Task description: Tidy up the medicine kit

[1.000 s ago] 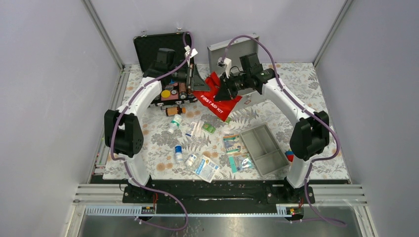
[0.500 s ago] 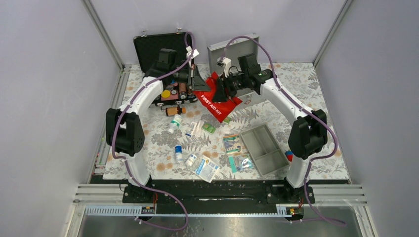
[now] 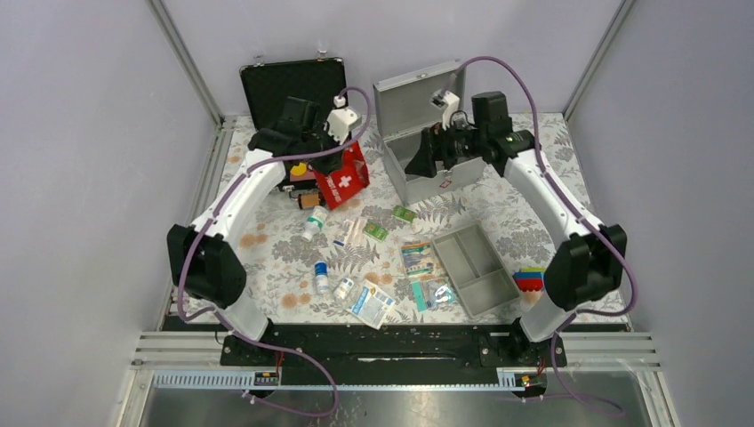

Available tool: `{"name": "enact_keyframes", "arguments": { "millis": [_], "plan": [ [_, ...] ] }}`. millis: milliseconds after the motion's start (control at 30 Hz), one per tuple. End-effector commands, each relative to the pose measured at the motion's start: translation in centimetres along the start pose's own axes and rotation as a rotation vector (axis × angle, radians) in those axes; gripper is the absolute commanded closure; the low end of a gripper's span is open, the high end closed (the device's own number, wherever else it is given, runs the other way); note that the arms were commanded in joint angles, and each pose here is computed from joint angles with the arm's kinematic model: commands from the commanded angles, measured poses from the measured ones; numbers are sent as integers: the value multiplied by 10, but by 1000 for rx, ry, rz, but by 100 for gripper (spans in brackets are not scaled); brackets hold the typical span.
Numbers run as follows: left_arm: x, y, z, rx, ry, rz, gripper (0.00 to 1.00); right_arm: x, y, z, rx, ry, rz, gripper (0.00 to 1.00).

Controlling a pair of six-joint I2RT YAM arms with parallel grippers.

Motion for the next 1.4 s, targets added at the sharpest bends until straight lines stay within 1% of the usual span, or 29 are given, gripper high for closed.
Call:
{"name": "enact_keyframes", "arguments": {
  "millis": [0,33,67,100,133,167,200,267,300,333,433,533,700,833,900,1000,1100,1233,1367],
  "plan": [
    [52,-48,-7,303,382,-121,100,-1,-13,18,76,174,-87,14],
    [61,-58,-29,290,476,-163,100,-5,-13,17,77,201,-87,14],
    [64,-62,-62,259,610,-194,100,-8,-14,16,78,219,-87,15],
    [62,-69,-74,265,706,-219,100,-10,-14,15,75,225,-87,15],
    [53,-66,-85,274,770,-227,100,-11,-14,13,70,227,-88,16],
    [46,-60,-78,307,759,-219,100,-11,-13,10,63,229,-89,16],
    [31,-48,-57,368,735,-147,100,-11,-11,7,57,232,-89,17],
    [-2,-24,-4,487,673,48,100,-12,-7,0,43,259,-86,19],
    [-8,-20,13,523,648,111,100,-13,-5,-2,38,271,-86,19],
    [-6,-20,20,539,628,119,100,-14,-4,-3,41,284,-85,20],
    [18,-33,4,486,602,-15,100,-13,-2,1,87,297,-85,21],
    [21,-34,-17,382,583,-39,100,-8,-2,8,160,296,-93,26],
    [20,-34,-38,242,456,-51,100,11,2,13,261,301,-143,39],
    [30,-37,-54,154,390,-101,100,28,8,20,373,285,-180,52],
    [36,-38,-58,132,357,-122,100,37,11,30,448,266,-184,60],
    [47,-39,-63,76,310,-144,100,46,17,44,543,239,-173,68],
    [54,-38,-64,56,292,-151,100,48,24,53,603,226,-151,68],
    [58,-38,-69,19,294,-165,100,51,30,53,608,223,-148,65],
    [56,-37,-71,3,290,-157,100,55,35,57,622,204,-146,65]
  ]
}}
Point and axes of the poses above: each gripper's point midway between its finger pads, its own y axis out along the fingers, its own z axis along the line the jaws close on, x = y × z, the point moved 4 cm from there along -y, back along the fingers, and after that the axes turned 6 degrees about -y, right-handed, at the moved point
